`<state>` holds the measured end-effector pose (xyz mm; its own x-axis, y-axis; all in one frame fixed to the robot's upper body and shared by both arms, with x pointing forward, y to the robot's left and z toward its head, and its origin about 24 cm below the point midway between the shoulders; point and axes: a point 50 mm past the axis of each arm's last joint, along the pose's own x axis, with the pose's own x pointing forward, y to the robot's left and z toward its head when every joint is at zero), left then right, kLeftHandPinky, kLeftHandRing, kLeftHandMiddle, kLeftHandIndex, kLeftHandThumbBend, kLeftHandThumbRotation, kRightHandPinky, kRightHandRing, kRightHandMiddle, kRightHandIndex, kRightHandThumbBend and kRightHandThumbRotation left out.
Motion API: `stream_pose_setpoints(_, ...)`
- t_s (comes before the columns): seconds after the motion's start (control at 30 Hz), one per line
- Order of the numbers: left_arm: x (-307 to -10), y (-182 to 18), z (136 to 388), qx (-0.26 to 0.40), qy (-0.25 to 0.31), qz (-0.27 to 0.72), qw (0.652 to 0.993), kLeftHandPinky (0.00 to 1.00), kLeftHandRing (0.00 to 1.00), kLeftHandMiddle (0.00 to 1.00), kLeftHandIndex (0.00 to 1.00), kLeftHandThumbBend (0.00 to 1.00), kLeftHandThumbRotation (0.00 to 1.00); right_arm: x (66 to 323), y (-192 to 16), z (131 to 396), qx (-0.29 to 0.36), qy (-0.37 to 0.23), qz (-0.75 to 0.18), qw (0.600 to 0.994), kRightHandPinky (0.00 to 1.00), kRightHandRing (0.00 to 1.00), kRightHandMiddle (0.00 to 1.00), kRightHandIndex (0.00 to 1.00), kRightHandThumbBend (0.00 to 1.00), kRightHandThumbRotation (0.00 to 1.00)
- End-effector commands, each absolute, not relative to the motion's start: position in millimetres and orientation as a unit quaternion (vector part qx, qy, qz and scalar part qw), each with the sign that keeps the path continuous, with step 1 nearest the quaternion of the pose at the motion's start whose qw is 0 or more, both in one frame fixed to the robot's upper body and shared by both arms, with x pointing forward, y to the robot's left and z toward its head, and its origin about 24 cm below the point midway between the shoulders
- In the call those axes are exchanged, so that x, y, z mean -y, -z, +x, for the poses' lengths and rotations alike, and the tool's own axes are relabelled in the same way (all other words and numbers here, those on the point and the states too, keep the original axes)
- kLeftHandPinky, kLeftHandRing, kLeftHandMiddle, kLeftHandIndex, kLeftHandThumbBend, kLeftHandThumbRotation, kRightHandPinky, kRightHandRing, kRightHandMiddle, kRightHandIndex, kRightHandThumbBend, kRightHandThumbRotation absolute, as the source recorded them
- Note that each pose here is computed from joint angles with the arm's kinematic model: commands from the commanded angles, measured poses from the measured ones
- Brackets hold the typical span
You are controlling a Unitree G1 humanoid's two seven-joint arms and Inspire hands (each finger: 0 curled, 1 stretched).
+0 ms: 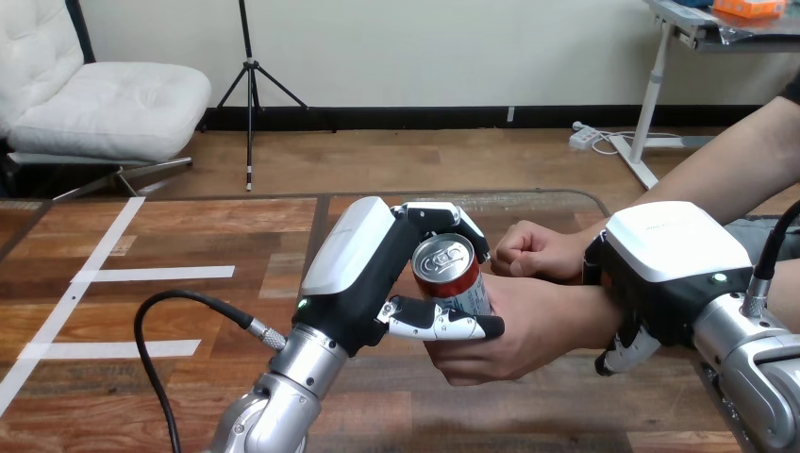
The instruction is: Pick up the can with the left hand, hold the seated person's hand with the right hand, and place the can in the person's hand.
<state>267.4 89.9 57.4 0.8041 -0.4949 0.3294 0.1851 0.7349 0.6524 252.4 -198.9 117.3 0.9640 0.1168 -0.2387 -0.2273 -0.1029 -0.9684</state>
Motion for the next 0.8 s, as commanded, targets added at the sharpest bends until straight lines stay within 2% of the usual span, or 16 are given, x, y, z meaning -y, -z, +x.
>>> stream_pose_setpoints(0.0, -79.4, -75.9, 270.3, 0.292, 0.192, 0.291, 0.890, 0.32, 0.37, 0.44, 0.48, 0.64, 0.00, 189.2, -143.2, 261.1, 0.018, -0.098, -0.727, 0.679, 0.22, 0.30, 0.39, 0.50, 0.87, 0.00)
stream_pose_setpoints(0.77, -84.6, -72.6, 269.2, 0.286, 0.188, 0.295, 0.892, 0.31, 0.37, 0.44, 0.48, 0.64, 0.00, 180.3, -146.6, 261.4, 0.041, -0.105, -0.729, 0.676, 0.22, 0.30, 0.38, 0.49, 0.88, 0.00)
